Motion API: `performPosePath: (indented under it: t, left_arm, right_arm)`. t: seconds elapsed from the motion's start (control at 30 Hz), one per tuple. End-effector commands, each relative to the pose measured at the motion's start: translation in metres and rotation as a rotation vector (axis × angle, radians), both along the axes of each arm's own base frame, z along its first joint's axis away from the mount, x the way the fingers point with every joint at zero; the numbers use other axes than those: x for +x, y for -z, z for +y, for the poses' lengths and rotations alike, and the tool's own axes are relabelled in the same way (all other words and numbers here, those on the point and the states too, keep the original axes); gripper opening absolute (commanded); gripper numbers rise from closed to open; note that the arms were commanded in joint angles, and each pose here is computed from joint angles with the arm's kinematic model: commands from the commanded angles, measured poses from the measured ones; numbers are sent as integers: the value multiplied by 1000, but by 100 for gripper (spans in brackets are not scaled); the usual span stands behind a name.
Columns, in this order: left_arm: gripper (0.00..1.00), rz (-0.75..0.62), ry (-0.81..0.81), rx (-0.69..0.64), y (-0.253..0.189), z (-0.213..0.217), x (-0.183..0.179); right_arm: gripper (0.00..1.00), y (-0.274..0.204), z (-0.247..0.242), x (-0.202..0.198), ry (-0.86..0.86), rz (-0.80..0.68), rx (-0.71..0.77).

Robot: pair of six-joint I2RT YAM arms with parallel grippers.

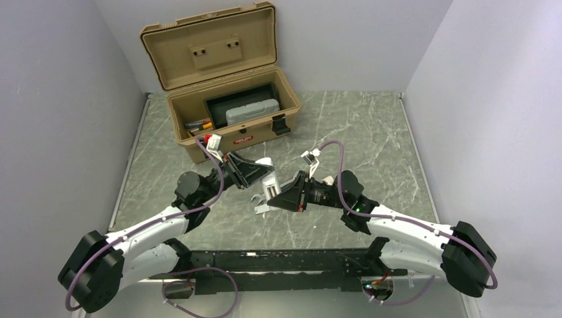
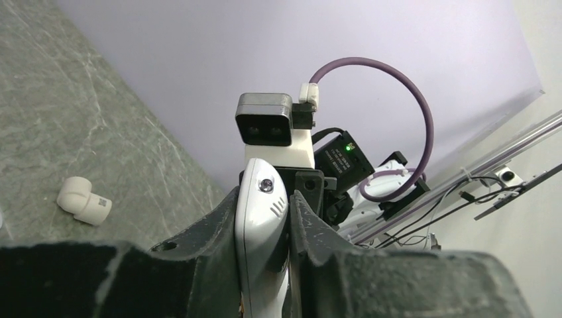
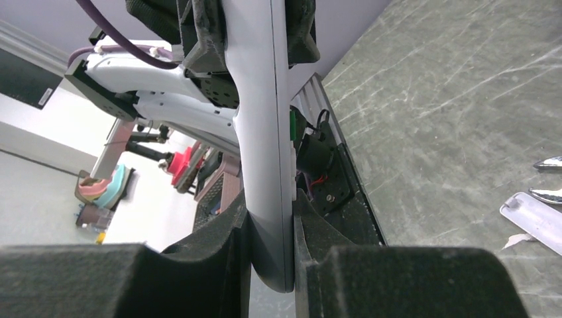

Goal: Load the batteries into the remote control

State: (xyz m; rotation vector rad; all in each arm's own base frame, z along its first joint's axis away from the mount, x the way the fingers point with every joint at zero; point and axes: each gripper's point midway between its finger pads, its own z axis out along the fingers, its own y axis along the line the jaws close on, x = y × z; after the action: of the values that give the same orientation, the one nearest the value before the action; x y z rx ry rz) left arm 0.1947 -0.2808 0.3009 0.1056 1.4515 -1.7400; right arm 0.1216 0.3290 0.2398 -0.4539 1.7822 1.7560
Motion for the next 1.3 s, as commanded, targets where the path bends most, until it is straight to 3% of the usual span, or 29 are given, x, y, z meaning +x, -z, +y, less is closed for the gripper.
performPosePath:
  t: [0.0, 0.07, 0.13, 0.23, 0.27, 0.37, 0.57, 0.73, 0.87, 1.07, 1.27]
  left_arm:
    - [17, -68, 1, -47, -23, 0, -2]
    - [1, -64, 10, -41, -22, -1, -3]
    - [0, -41, 23, -41, -18, -1, -3]
    - [0, -11, 10, -74, -10, 10, 4]
    - [0, 0, 11, -77, -7, 12, 6]
    - [0, 43, 19, -32, 9, 16, 13]
    - [0, 140, -89, 103, 50, 43, 28]
    - [0, 287, -311, 276, 86, 93, 43]
    - [0, 277, -457, 386, 82, 132, 43]
    - [0, 297, -453, 381, 87, 142, 40]
    - [0, 286, -425, 346, 84, 137, 43]
  right_arm:
    - [0, -36, 2, 1, 6, -82, 92]
    - [0, -34, 1, 3, 16, -86, 81]
    - [4, -29, 0, 8, 45, -89, 44]
    - [61, -22, -7, 22, 142, -115, -26]
    - [73, -19, -12, 27, 182, -131, -59]
    - [85, -15, -33, 47, 332, -189, -145]
    - [84, 2, -52, 59, 404, -244, -320]
    - [71, 54, -42, 60, 311, -147, -400]
    - [60, 83, -36, 72, 284, -97, -484]
    - [50, 124, -19, 75, 232, -28, -569]
    - [52, 156, 1, 61, 182, -56, -661]
